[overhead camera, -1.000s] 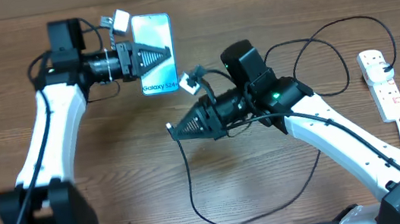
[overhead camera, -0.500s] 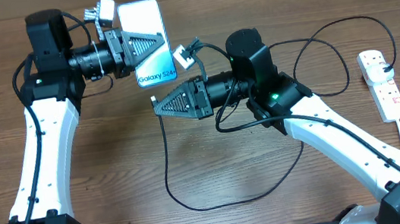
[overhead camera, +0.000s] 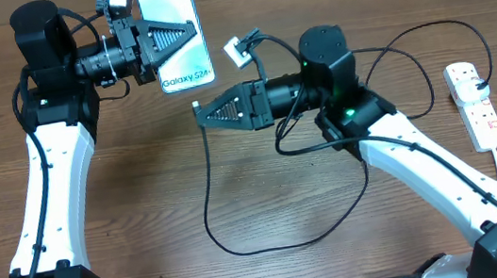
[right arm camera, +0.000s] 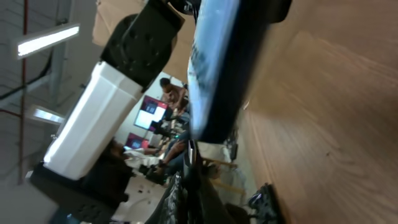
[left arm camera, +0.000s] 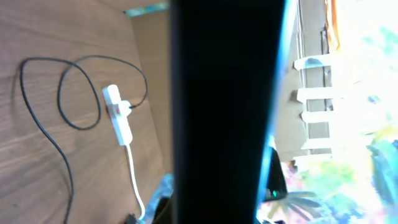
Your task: Plug charger to phone and switch on socket
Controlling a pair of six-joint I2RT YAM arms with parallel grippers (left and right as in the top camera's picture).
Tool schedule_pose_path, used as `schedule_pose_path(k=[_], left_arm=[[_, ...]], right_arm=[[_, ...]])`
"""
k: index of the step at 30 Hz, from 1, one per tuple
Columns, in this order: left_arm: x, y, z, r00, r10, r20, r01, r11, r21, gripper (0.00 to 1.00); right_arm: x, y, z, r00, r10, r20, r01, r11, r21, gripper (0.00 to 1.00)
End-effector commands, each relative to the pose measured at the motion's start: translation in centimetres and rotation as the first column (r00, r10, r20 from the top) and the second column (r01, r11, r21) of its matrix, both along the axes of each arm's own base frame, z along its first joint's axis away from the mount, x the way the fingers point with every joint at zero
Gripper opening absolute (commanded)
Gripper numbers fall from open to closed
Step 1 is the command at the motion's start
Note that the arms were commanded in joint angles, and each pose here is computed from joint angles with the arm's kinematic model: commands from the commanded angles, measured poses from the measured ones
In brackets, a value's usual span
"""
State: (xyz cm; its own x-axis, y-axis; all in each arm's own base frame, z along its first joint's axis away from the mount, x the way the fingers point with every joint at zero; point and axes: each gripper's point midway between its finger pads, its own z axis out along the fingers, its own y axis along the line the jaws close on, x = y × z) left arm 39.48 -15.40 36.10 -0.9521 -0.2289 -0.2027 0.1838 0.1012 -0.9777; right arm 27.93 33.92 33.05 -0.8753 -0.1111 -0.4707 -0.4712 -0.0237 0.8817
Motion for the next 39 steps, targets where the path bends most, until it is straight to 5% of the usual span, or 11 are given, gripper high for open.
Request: schedule_pose_path(k=[1,39], left_arm=[[-1.0,0.0,1.2,0.999,-0.044,-0.020,0.043,0.999,-0.024,0.05],[-1.2,-1.2,1.9,0.998,-0.065,0.023,0.066,0.998,-0.025,0.04]], right_arm=[[-0.1,-1.1,0.8,0.998,0.041,-0.050,-0.040,0.999,0.013,0.04],[0.2,0.5,1.9,0.999,-0.026,0.027,0.025,0.998,0.052,0.04]])
